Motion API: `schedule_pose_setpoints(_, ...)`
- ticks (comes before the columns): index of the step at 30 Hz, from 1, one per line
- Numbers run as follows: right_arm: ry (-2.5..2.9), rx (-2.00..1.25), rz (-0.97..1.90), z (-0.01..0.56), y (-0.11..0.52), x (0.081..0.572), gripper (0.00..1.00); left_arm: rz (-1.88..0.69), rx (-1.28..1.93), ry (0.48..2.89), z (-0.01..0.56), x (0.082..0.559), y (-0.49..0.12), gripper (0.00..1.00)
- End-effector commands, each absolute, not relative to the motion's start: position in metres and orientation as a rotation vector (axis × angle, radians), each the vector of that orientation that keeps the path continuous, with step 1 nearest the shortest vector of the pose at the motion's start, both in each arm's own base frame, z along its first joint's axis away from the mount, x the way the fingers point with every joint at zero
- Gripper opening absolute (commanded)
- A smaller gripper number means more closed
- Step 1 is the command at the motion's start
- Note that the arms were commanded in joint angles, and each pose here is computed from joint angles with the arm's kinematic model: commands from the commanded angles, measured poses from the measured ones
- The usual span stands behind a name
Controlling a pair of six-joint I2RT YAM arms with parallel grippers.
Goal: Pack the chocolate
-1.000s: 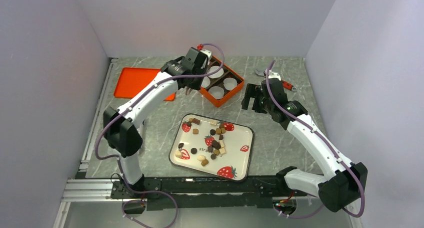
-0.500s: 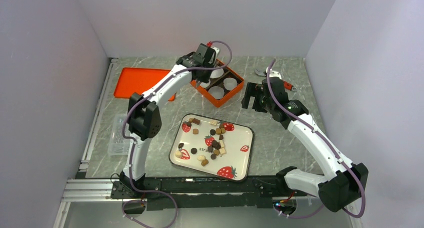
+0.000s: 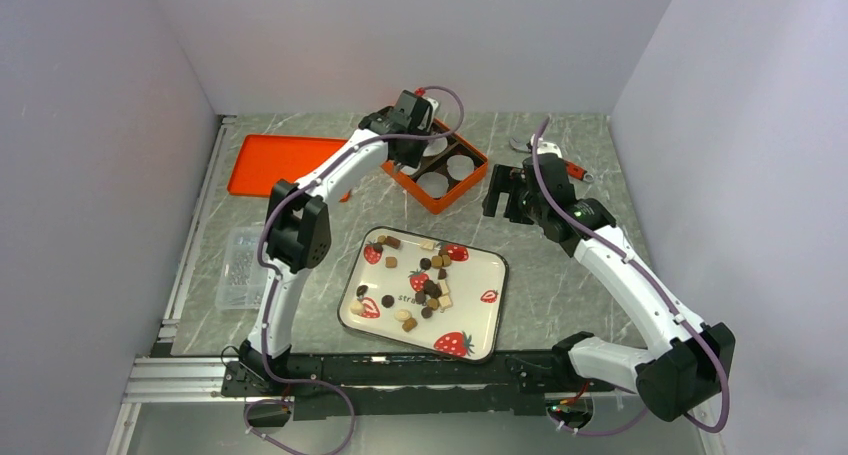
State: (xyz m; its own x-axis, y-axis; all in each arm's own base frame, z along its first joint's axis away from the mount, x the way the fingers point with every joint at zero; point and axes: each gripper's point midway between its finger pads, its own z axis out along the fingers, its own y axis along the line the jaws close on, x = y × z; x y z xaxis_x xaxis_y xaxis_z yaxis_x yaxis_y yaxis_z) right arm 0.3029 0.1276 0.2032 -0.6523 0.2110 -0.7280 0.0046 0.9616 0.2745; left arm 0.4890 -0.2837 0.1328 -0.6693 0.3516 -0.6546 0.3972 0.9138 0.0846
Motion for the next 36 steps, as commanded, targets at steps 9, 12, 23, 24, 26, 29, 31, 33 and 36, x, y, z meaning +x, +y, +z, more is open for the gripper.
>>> schedule_pose_setpoints(9,2.233,0.152,0.342,0.215,0.132,0.311,1.0,-0.132,0.514,2.236,0.192,0.495,-0.284,0.45)
schedule_pose_setpoints(12,2.232,0.152,0.347,0.216,0.133,0.311,1.0,-0.146,0.503,2.203,0.212,0.49,-0.281,0.45)
schedule_pose_setpoints(23,2.222,0.155,0.331,0.217,0.13,0.311,1.0,-0.227,0.452,2.185,0.263,0.427,-0.257,0.45)
schedule_pose_setpoints(24,2.218,0.155,0.33,0.218,0.129,0.311,1.0,-0.238,0.449,2.182,0.266,0.417,-0.254,0.45)
schedule_pose_setpoints(26,2.214,0.156,0.329,0.219,0.129,0.31,1.0,-0.247,0.449,2.19,0.266,0.397,-0.247,0.45)
schedule_pose_setpoints(29,2.211,0.158,0.331,0.218,0.129,0.31,1.0,-0.228,0.472,2.227,0.254,0.364,-0.237,0.45)
schedule_pose_setpoints(31,2.213,0.157,0.334,0.217,0.129,0.31,1.0,-0.222,0.487,2.237,0.251,0.344,-0.231,0.45)
schedule_pose_setpoints(33,2.216,0.155,0.336,0.215,0.13,0.31,1.0,-0.228,0.505,2.249,0.248,0.325,-0.229,0.45)
schedule_pose_setpoints(36,2.219,0.154,0.337,0.213,0.13,0.311,1.0,-0.222,0.534,2.288,0.239,0.297,-0.223,0.45)
